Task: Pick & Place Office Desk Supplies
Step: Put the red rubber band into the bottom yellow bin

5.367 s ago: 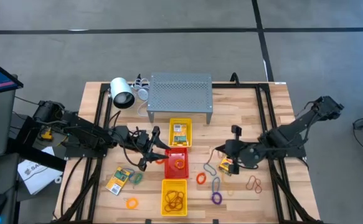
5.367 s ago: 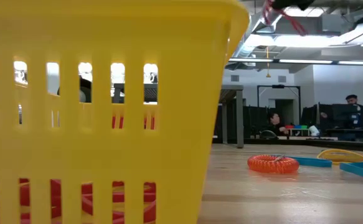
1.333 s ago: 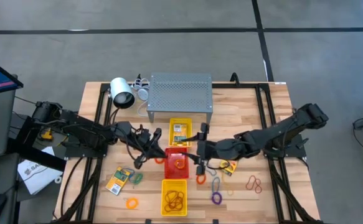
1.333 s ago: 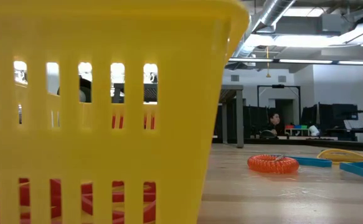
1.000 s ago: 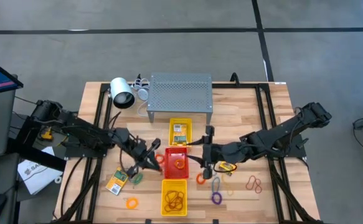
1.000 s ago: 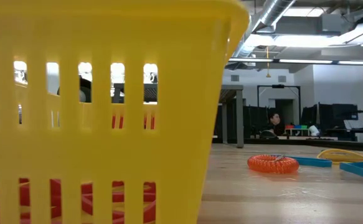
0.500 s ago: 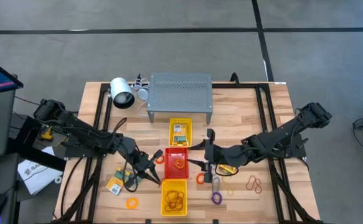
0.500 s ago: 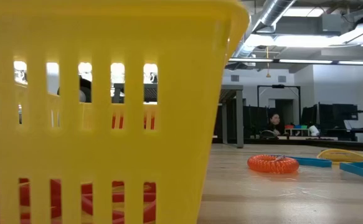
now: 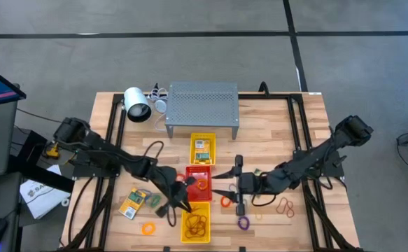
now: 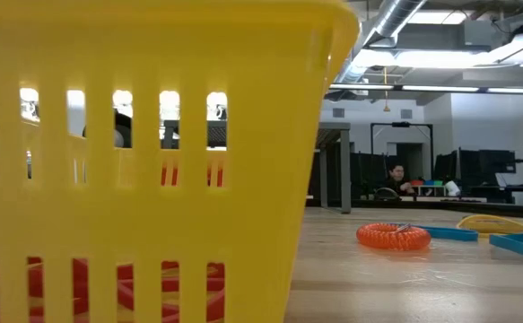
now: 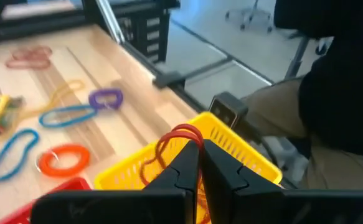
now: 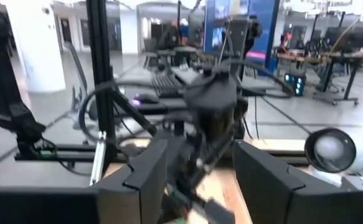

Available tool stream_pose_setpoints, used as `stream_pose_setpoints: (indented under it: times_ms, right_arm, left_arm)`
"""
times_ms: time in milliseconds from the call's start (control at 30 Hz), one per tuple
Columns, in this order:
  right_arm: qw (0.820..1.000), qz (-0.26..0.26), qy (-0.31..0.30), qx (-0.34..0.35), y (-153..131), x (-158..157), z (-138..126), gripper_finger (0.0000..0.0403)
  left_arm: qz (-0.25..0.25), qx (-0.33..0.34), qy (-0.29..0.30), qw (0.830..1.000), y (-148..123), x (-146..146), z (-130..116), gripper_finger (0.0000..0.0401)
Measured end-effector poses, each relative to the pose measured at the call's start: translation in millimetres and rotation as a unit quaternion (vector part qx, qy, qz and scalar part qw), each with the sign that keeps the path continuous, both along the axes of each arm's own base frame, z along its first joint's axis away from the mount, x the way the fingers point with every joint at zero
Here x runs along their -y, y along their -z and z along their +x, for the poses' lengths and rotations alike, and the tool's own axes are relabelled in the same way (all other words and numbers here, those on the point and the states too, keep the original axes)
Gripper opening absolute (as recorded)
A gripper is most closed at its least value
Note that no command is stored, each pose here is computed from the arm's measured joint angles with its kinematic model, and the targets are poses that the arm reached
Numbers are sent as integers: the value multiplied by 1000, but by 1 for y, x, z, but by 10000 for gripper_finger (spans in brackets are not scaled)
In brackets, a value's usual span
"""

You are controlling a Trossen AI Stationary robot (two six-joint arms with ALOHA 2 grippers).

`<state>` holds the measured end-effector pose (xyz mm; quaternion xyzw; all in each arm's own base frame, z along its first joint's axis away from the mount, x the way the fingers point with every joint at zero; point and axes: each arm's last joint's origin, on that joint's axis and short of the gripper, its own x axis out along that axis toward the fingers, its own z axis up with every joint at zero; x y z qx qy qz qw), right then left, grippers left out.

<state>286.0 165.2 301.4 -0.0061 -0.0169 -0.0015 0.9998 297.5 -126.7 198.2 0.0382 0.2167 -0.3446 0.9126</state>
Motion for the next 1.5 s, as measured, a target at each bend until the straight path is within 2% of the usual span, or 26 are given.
stream_pose_setpoints:
  times_ms: [467,733,967,1500]
  right_arm:
    - [997,60,1,54,35,12,-16,177]
    - [995,72,10,61,41,15,-8,177]
    - [995,76,15,62,55,14,1,177]
    - [995,84,15,52,63,13,6,177]
  left_arm:
    - [17,-59,26,998,34,15,7,6]
    - [30,-67,30,997,42,22,24,6]
    - [52,-111,30,992,59,27,36,6]
    - [63,-134,33,988,59,29,39,10]
